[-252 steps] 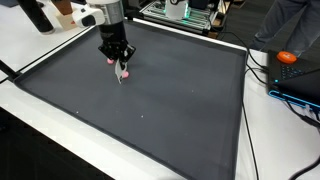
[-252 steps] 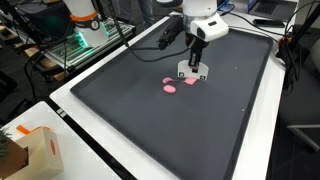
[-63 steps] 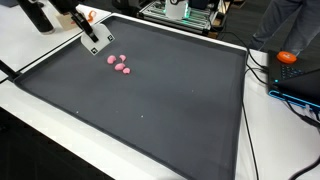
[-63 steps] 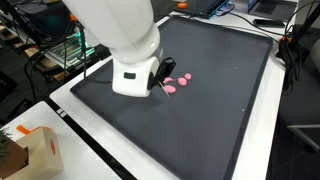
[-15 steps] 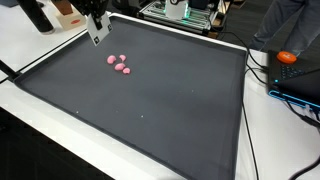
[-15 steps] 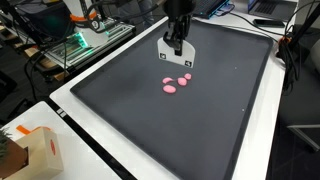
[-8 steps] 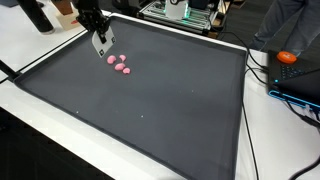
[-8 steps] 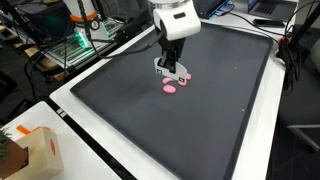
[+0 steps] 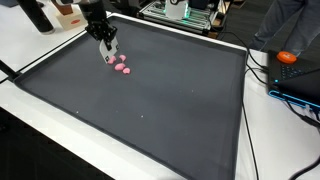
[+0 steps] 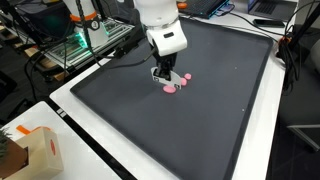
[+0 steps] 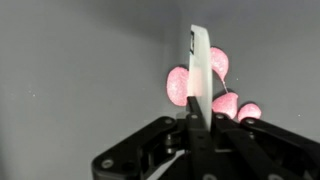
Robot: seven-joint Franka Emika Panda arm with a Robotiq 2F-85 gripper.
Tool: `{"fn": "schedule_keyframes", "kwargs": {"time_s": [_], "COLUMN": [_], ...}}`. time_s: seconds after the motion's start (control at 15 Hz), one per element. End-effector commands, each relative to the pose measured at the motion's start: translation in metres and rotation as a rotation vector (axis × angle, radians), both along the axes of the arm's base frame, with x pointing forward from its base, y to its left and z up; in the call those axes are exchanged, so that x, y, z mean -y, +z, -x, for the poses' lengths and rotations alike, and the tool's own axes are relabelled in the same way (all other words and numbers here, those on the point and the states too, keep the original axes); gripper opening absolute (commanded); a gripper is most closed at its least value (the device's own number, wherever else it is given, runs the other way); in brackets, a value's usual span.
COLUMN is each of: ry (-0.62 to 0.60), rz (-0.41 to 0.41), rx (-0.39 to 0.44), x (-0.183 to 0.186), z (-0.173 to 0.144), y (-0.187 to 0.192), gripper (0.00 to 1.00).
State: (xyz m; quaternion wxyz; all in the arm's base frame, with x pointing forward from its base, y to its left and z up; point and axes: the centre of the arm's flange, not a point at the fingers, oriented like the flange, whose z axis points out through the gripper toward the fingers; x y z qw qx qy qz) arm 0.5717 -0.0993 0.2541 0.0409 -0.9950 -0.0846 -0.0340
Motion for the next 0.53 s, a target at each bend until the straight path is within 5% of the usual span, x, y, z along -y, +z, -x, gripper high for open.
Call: {"fn": "schedule_keyframes", "kwargs": {"time_s": [0.0,0.47], "ry": [0.018,0.025], "rz": [0.006,0.038], "rx": [0.046,0.082], "x": [0.000,-0.009], "z": [0.013,0.000], "y": [-0.011,-0.021], "gripper": [0.01,0.01]}}
